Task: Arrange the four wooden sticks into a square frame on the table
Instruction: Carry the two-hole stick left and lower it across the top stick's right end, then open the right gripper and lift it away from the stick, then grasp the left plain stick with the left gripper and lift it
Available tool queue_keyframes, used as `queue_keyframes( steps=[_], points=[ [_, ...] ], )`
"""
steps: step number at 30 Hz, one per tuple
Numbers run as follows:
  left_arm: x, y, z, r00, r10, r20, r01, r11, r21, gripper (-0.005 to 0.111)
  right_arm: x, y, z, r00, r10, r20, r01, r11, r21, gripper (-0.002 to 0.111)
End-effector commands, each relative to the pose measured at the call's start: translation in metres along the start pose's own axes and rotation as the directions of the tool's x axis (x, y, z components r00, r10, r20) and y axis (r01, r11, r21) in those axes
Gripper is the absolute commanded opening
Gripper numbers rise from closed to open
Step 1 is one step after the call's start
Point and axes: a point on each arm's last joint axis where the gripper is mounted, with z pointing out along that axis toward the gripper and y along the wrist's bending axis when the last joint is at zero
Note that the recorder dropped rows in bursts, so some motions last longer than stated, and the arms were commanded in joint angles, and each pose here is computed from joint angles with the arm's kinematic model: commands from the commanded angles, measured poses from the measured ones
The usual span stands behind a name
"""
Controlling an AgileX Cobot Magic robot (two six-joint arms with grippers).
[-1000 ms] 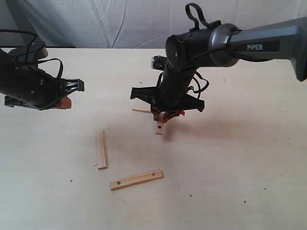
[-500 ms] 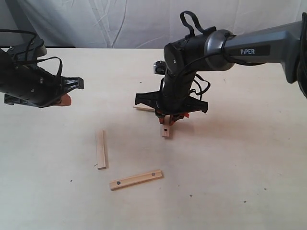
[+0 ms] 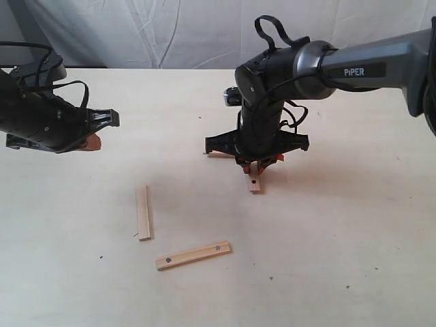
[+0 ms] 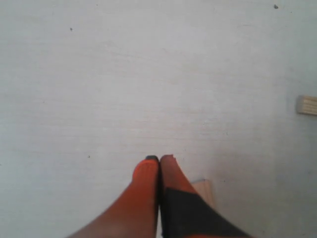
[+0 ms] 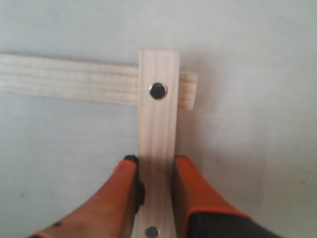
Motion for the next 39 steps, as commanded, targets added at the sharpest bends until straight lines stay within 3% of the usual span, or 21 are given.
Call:
queue_keyframes(
  steps=[1, 5, 9, 13, 17, 19, 21, 24, 30, 36, 39],
  points=[
    [-0.002, -0.002, 0.0, 1.0, 0.0, 0.012, 0.0, 1.0, 0.005, 0.0, -0.003, -0.003, -0.003, 1.0, -0.018, 0.016, 0.018, 1.0, 0.013, 0.024],
    [-0.001, -0.002, 0.0, 1.0, 0.0, 0.007, 0.0, 1.0, 0.005, 0.0, -0.003, -0.003, -0.004, 1.0, -0.015, 0.016, 0.015, 1.0, 0.009, 0.042],
    [0.002, -0.003, 0.0, 1.0, -0.012, -0.028, 0.013, 1.0, 0.014, 0.0, -0.008, -0.007, -0.023, 0.999, 0.033, 0.034, -0.032, 0.999, -0.039, 0.044],
    [0.01, -0.007, 0.0, 0.995, -0.002, -0.105, 0.005, 1.0, 0.029, 0.0, -0.021, -0.036, -0.049, 0.998, 0.053, 0.017, -0.051, 0.993, -0.105, 0.044],
    [0.033, -0.032, 0.004, 0.974, 0.119, -0.19, -0.109, 0.992, 0.064, 0.004, -0.028, -0.07, -0.067, 0.998, 0.065, -0.004, -0.065, 0.994, -0.092, 0.044],
    [0.048, -0.048, 0.008, 0.954, 0.222, -0.2, -0.21, 0.975, 0.075, 0.01, -0.032, -0.084, -0.074, 0.998, 0.066, 0.0, -0.065, 0.994, -0.086, 0.044],
    [0.06, -0.06, 0.01, 0.947, 0.249, -0.201, -0.239, 0.968, 0.074, 0.017, -0.034, -0.094, -0.081, 0.997, 0.07, 0.015, -0.069, 0.994, -0.087, 0.044],
    [0.073, -0.07, 0.011, 0.957, 0.204, -0.209, -0.2, 0.979, 0.038, 0.024, -0.037, -0.104, -0.088, 0.997, 0.076, 0.034, -0.072, 0.994, -0.087, 0.044],
    [0.085, -0.09, 0.011, 0.975, 0.171, -0.14, -0.176, 0.984, -0.028, 0.025, -0.04, -0.116, -0.087, 0.998, 0.061, 0.029, -0.057, 0.993, -0.101, 0.044],
    [0.082, -0.081, 0.016, 0.988, 0.132, -0.078, -0.144, 0.973, -0.179, 0.026, -0.04, -0.116, -0.087, 0.999, 0.026, 0.035, -0.022, 0.994, -0.111, 0.044],
    [0.085, -0.081, 0.021, 0.991, 0.097, -0.09, -0.112, 0.978, -0.178, 0.032, -0.041, -0.115, -0.087, 0.999, 0.024, 0.045, -0.019, 0.993, -0.118, 0.044]
  ],
)
